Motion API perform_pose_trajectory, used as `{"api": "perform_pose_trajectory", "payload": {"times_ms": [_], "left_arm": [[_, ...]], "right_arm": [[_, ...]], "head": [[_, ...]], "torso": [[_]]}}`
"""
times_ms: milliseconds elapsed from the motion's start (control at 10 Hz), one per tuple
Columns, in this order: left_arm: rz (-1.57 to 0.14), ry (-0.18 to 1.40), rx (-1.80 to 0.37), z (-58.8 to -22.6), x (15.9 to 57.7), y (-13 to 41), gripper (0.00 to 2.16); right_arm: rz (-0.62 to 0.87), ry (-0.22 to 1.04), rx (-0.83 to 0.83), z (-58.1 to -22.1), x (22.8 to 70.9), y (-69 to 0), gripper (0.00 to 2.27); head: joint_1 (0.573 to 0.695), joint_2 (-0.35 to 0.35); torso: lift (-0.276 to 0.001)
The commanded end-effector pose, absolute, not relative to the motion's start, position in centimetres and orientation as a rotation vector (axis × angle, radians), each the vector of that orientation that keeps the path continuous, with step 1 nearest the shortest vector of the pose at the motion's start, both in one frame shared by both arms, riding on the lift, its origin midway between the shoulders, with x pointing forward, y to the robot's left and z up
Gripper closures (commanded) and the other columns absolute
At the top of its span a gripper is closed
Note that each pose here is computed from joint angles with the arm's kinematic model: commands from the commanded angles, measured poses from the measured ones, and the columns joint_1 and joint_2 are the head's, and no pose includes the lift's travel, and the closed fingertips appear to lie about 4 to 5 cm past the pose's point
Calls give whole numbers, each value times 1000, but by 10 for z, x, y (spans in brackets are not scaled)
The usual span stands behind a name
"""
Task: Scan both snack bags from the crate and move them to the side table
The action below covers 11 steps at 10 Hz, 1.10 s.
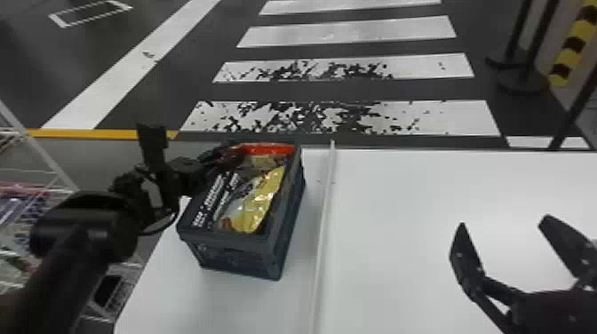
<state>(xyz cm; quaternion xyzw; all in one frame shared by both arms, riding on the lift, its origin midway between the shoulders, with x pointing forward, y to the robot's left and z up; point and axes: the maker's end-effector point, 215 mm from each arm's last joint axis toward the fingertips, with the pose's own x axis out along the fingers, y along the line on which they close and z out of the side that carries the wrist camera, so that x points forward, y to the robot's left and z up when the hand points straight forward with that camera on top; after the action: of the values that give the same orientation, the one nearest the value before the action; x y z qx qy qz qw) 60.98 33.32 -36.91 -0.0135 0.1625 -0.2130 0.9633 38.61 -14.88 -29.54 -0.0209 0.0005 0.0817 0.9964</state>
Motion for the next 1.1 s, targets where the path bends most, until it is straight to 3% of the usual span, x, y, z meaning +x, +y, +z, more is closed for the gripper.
{"api": "perform_pose_trajectory", "payload": {"times_ms": [0, 300, 1000], "left_arm": [[-432, 331, -25, -370, 608, 334, 1804], [-424, 282, -14, -355, 610, 336, 1885], [-406, 120, 45, -272, 591, 325, 1976]], "right_arm": [[168, -12, -39, -292, 385, -146, 107], [175, -42, -30, -284, 382, -141, 107], [196, -47, -40, -286, 381, -127, 107]], "head": [[695, 202], [695, 211], [695, 218]], "torso": [[-95], [-95], [-95]]}}
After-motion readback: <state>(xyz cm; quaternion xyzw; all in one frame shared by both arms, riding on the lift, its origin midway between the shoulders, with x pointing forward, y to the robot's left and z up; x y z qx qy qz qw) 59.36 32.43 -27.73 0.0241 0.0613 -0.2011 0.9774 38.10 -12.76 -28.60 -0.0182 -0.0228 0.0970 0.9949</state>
